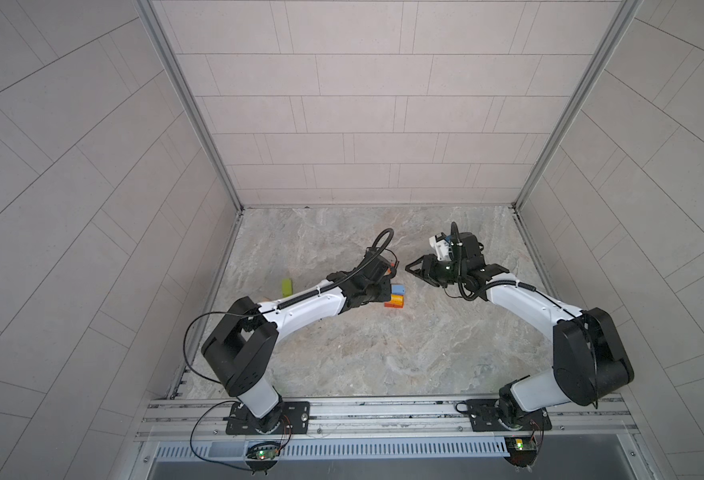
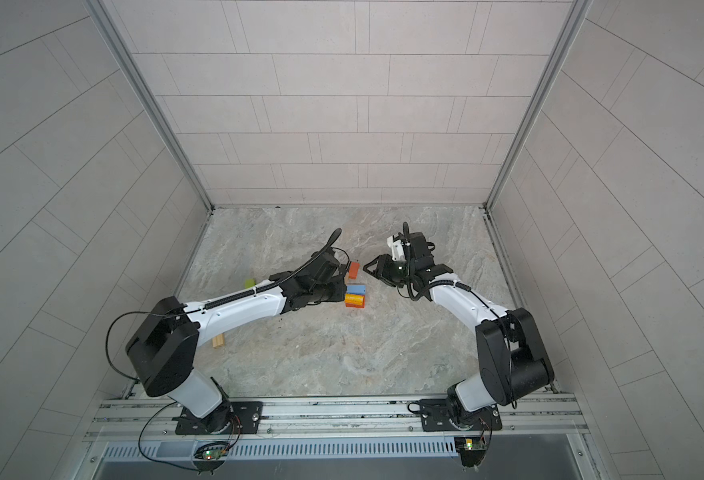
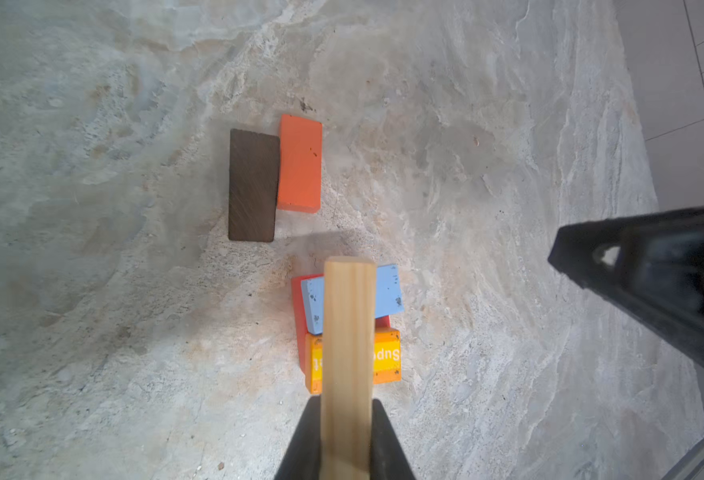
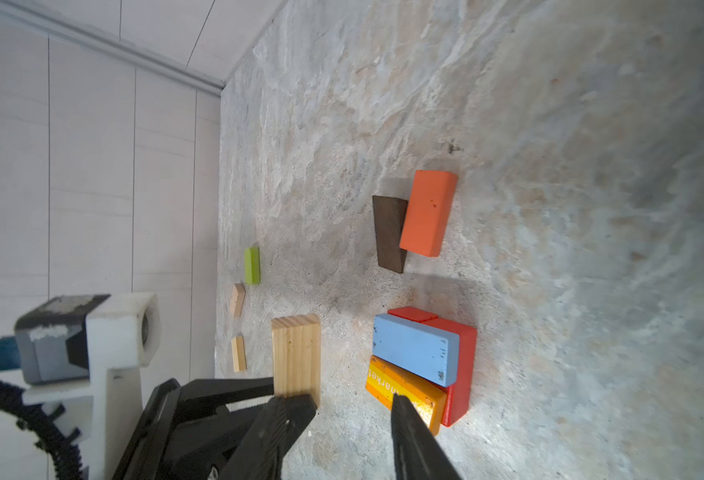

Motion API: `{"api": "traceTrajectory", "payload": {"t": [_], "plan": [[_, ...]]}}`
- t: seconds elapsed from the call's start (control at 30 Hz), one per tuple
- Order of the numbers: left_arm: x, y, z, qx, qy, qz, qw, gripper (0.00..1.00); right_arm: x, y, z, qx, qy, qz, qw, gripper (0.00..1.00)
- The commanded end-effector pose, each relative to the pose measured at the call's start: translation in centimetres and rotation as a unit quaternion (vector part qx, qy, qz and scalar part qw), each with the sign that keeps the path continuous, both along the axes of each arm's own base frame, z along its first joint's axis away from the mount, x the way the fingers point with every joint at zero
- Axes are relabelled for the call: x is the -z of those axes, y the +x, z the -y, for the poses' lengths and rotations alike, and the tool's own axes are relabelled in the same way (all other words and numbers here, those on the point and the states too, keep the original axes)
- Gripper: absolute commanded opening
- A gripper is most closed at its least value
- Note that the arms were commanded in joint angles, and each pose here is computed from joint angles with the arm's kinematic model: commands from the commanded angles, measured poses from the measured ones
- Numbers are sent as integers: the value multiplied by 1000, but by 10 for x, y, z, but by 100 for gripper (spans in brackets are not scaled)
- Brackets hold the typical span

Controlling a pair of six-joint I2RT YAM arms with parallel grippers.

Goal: Build the wood block tower

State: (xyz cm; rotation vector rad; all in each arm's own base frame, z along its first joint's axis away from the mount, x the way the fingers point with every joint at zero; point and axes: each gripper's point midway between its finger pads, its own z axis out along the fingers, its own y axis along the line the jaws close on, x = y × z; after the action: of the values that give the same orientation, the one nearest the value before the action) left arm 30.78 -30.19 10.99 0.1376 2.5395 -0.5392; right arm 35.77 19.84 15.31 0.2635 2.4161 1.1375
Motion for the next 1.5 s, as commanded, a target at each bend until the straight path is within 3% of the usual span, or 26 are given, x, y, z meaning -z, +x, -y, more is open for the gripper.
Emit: {"api": "traceTrajectory", "payload": {"t": [0.0,0.37,1.47], "plan": [[11,-8,-3,4,49,-4,999,4,3,-1,11,16,-7,6,1000,35],[32,-11,-3,-11,99,-21,995,4,16,-5,25,31,-18,6,999,32],[34,3,14,-26,122,-25,992,5,20,-7,28,36,-10,10,999,30]]}}
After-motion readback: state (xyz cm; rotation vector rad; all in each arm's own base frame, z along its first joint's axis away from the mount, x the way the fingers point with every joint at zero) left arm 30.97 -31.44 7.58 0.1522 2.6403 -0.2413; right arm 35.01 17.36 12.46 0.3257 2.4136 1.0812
